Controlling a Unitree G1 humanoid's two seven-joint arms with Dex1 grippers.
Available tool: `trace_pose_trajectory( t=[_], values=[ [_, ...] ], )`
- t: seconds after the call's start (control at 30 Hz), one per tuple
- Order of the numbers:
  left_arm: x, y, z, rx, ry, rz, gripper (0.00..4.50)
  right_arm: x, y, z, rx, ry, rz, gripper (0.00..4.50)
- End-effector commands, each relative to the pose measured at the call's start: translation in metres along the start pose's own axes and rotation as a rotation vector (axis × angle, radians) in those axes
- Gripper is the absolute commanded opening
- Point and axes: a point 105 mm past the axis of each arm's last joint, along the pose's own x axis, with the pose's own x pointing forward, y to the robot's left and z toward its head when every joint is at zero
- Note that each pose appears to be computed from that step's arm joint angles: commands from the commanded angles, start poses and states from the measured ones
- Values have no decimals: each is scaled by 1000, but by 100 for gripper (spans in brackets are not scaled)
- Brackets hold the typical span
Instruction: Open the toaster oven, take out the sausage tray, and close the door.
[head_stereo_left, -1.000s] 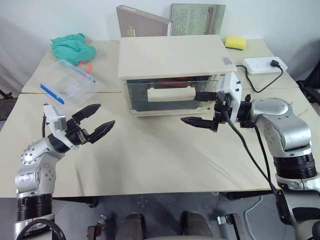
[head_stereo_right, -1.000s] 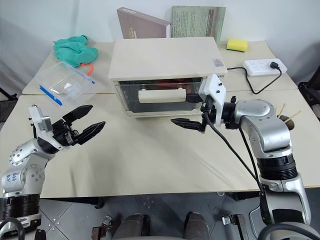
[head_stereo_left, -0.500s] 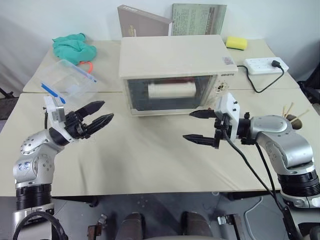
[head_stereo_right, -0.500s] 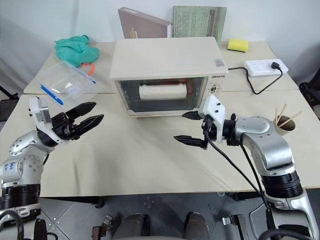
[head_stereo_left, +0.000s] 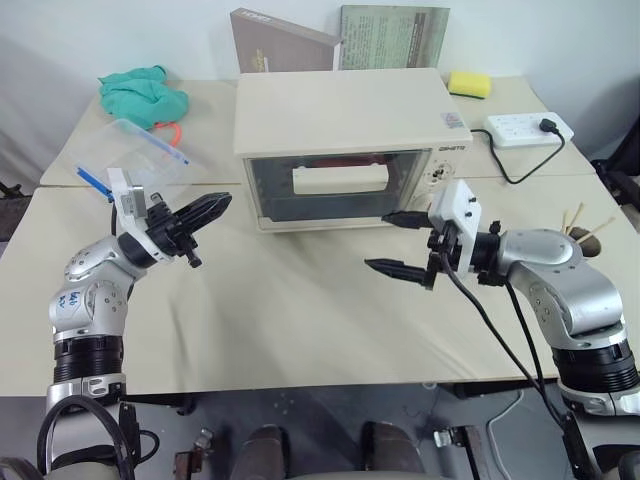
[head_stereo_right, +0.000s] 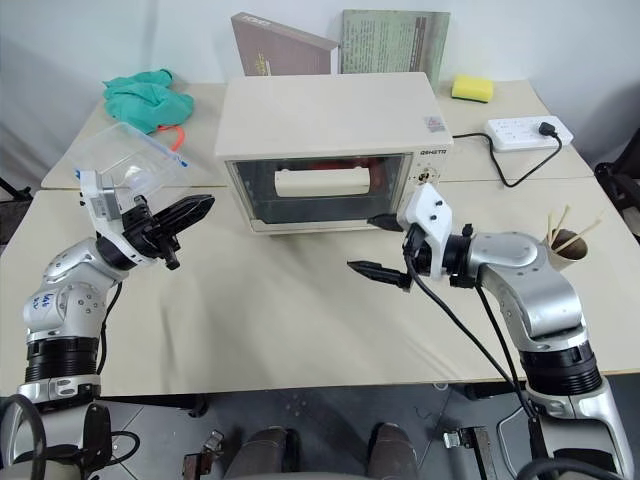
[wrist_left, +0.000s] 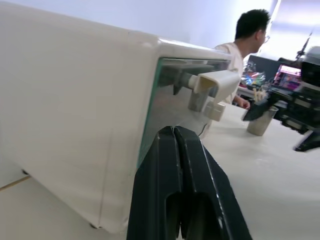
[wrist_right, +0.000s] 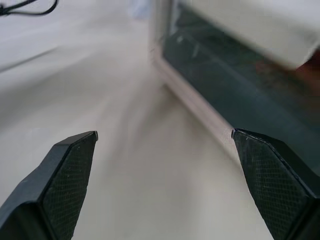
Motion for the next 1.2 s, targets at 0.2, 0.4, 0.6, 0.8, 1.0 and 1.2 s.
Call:
trace_pose_trajectory(
  t=[0.2,0.4,0.6,0.8,1.0,1.2],
  values=[
    [-14,-11,10,18,-23,-49,1,6,-31,26,-75,-98,-77,450],
    [-19,-12,10,28,-18,-21,1,13,-36,40,-105,-149,-42,450],
    [-25,-11,12,31,-11,11,1,12,-18,45,-103,-148,78,450],
    [-20,-7,17,22,-21,7,1,10,-3,29,-99,-86,146,450],
    [-13,-7,17,-4,-6,-32,1,8,9,14,-102,-35,180,450],
    [2,-12,13,-34,20,-98,1,8,20,-2,-101,5,200,450]
  ],
)
